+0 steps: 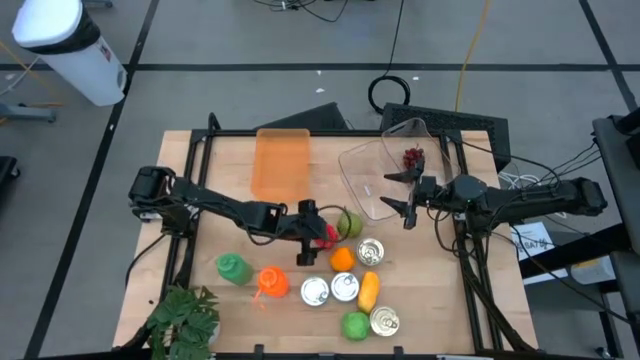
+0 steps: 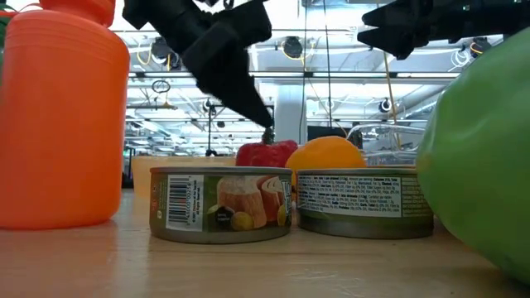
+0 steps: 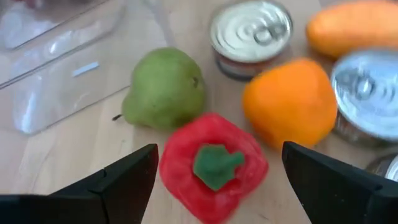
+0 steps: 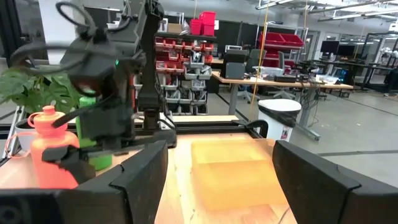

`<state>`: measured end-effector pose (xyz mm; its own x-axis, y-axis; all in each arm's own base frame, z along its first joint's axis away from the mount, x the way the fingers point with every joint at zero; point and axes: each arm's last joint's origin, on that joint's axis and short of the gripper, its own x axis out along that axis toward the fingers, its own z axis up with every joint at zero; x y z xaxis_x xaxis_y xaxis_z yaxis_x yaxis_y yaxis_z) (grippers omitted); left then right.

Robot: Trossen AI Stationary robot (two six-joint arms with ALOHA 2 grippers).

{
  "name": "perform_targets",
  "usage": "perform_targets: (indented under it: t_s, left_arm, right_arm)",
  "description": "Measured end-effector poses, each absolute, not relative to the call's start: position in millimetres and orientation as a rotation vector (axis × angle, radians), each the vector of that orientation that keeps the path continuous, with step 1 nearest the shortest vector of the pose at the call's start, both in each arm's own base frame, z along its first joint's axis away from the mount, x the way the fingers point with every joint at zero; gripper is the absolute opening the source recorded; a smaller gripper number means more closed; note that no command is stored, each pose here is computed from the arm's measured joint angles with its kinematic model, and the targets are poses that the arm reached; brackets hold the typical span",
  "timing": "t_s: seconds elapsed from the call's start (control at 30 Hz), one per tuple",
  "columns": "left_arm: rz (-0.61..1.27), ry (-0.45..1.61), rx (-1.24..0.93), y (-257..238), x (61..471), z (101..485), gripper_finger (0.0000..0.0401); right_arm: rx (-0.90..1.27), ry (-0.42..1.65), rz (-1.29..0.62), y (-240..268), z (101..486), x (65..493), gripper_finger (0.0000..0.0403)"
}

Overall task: Pick & Place Food Item
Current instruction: Put the red bell pepper into the right transparent bin

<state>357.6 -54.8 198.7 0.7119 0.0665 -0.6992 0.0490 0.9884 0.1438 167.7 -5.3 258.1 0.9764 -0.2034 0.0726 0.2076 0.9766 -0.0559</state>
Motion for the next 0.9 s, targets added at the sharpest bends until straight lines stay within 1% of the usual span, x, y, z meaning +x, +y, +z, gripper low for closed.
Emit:
perform_targets:
  t_s: [0.1,0.2,0.6,0.9]
  left_arm:
    - [-0.019,0.779,0.205,-58.9,361.7,190.4,0.0349]
    - [-0.024,0.766,0.21,-59.6,363.9,189.0,0.0329]
    - [-0.009,0.776,0.211,-53.3,364.1,189.0,0.0205]
    - [-0.007,0.81,0.212,-52.5,361.8,186.9,0.0133]
  right_arm:
    - [-0.063,-0.067,-0.207,-5.3,258.1,167.7,0.0274]
    - [-0.063,-0.066,-0.207,-5.3,258.0,167.7,0.0274]
    - [-0.064,-0.066,-0.207,-5.3,258.0,167.7,0.0274]
    - [-0.064,-0.066,-0.207,-5.3,258.0,167.7,0.0274]
